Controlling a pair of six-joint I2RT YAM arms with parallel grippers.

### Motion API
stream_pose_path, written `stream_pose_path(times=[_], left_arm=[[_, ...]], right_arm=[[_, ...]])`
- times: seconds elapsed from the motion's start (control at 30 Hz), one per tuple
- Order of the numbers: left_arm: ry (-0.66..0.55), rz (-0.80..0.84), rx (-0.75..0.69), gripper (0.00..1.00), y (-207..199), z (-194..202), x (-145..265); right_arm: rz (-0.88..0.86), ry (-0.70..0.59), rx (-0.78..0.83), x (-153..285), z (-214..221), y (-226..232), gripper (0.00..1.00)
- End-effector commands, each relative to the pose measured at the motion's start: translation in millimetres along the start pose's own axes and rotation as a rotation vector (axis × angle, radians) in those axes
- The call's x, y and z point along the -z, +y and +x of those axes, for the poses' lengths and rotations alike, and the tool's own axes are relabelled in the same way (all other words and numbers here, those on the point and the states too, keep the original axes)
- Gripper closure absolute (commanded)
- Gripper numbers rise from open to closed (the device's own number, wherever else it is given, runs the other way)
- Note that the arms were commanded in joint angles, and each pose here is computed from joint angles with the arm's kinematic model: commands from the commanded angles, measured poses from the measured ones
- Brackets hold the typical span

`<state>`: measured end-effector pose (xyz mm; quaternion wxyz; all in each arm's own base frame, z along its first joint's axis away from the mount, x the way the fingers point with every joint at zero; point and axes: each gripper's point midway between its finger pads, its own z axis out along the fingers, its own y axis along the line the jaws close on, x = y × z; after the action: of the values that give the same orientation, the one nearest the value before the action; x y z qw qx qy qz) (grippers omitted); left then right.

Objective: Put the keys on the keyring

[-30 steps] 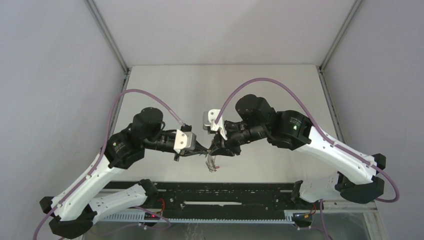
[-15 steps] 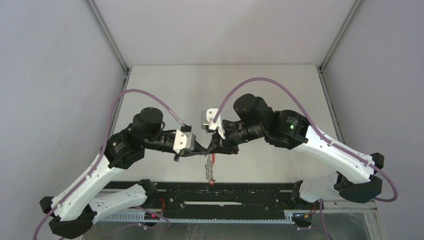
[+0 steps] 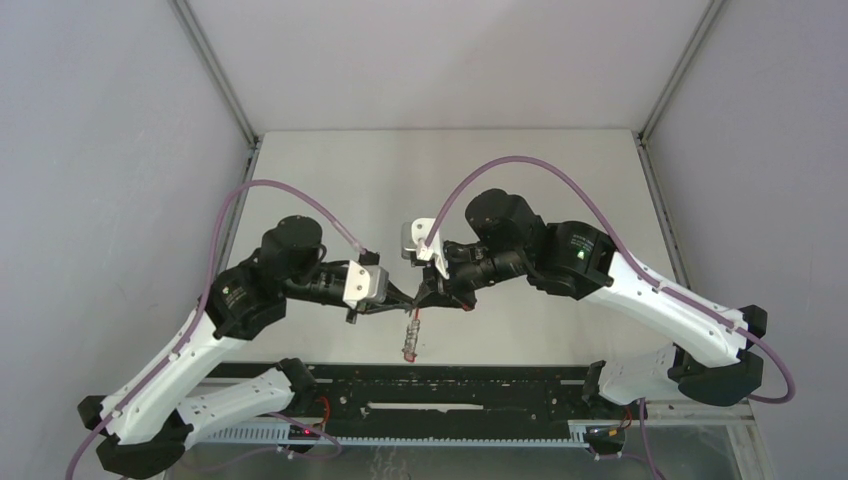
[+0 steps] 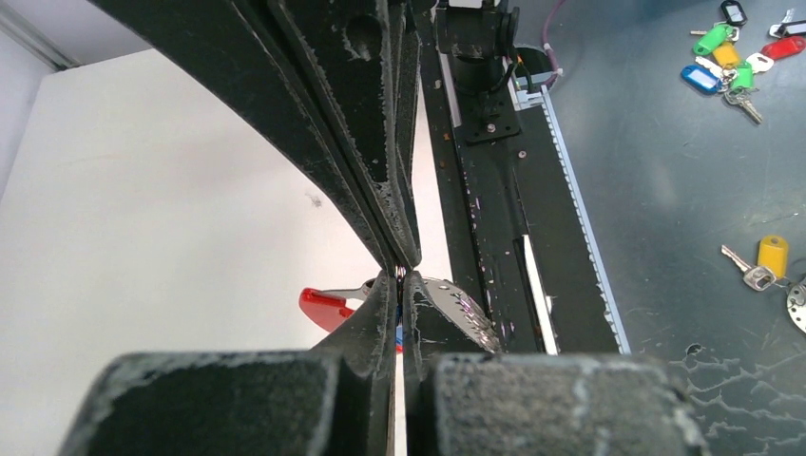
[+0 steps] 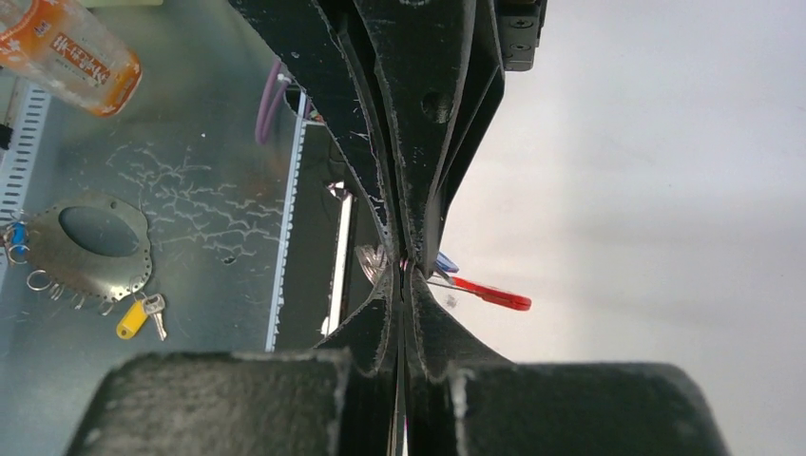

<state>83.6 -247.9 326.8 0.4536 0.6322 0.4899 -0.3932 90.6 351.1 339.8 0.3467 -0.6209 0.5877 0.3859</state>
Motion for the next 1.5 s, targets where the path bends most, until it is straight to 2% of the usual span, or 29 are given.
stream_pose_path(times=[0.0, 0.23, 0.33, 0.37, 0.5, 0.77, 1.03, 1.27, 1.47], left_arm=[[-0.11, -0.006, -0.097, 1.0, -1, -41, 10], [-0.109, 0.004, -0.093, 0.98, -3, -38, 9], [-0.11, 0.0, -0.09, 0.7, -4, -38, 10], [-0.112, -0.002, -0.092, 0.64, -4, -38, 11], [-0.11, -0.005, -0.103, 0.54, -6, -39, 14], [-0.078, -0.057, -0.153, 0.55, 2, -31, 17], [-0.054, -0.119, -0.35, 0.6, 13, -32, 26], [-0.108, -0.129, -0.391, 0.67, 12, -45, 29], [-0.116, -0.083, -0.368, 0.67, 3, -40, 25]], right_arm=[[0.008, -0.027, 0.001, 1, -6, -3, 1.0], [-0.001, -0.065, -0.006, 1, -11, -1, 1.0], [0.035, -0.14, -0.026, 5, -17, -6, 1.0], [0.051, -0.182, -0.031, 9, -20, -6, 1.0], [0.093, -0.318, -0.073, 15, -27, -8, 1.0], [0.103, -0.512, -0.136, 24, -30, -1, 1.0], [0.069, -0.626, -0.153, 35, -36, 10, 1.0], [0.065, -0.636, -0.16, 35, -37, 10, 1.0], [0.067, -0.642, -0.16, 35, -39, 9, 1.0]])
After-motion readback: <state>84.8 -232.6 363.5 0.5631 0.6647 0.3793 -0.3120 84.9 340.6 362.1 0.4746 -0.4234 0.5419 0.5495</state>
